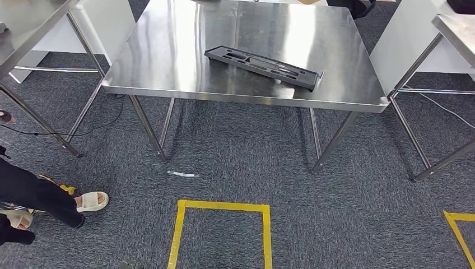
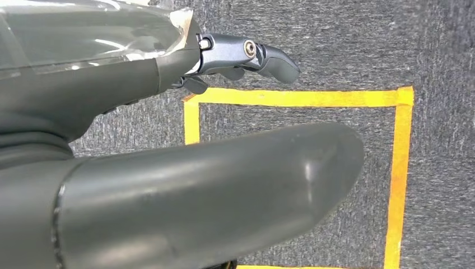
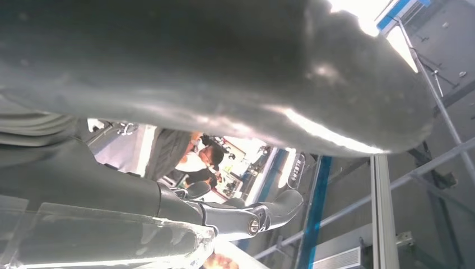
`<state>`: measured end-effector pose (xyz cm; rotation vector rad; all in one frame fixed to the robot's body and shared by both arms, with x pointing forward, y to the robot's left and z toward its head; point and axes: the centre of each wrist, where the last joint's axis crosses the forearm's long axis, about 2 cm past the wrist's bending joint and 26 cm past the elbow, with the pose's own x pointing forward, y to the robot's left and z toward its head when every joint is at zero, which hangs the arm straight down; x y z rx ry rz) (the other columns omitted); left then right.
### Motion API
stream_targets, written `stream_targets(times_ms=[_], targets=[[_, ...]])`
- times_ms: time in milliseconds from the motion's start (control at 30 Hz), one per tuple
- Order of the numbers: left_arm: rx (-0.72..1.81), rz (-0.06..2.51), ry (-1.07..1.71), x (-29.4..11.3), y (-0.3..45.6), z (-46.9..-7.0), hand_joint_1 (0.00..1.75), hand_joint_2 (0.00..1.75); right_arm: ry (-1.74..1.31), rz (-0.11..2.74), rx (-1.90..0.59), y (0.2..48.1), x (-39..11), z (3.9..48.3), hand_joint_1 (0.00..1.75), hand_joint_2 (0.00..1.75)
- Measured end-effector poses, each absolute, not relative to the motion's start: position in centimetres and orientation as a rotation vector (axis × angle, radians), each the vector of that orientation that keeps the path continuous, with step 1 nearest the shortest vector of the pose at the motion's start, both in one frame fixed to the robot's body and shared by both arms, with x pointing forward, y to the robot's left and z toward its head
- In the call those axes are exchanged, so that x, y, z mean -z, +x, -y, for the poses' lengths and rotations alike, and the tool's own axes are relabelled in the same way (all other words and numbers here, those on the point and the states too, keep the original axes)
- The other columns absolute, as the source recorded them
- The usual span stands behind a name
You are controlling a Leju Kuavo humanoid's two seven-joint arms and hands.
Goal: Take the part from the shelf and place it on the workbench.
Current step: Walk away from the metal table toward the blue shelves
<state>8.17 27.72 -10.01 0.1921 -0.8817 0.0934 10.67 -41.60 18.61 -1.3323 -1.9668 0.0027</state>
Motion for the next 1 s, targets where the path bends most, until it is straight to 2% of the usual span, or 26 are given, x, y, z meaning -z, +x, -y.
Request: stream_targets(times_ms=[1000], targets=[[-0.122, 0.89, 0.213, 9.93, 8.31, -27.95, 0.0, 0.0, -1.304, 1.976, 0.012, 11.11, -18.28, 41.27, 0.0, 0.0]])
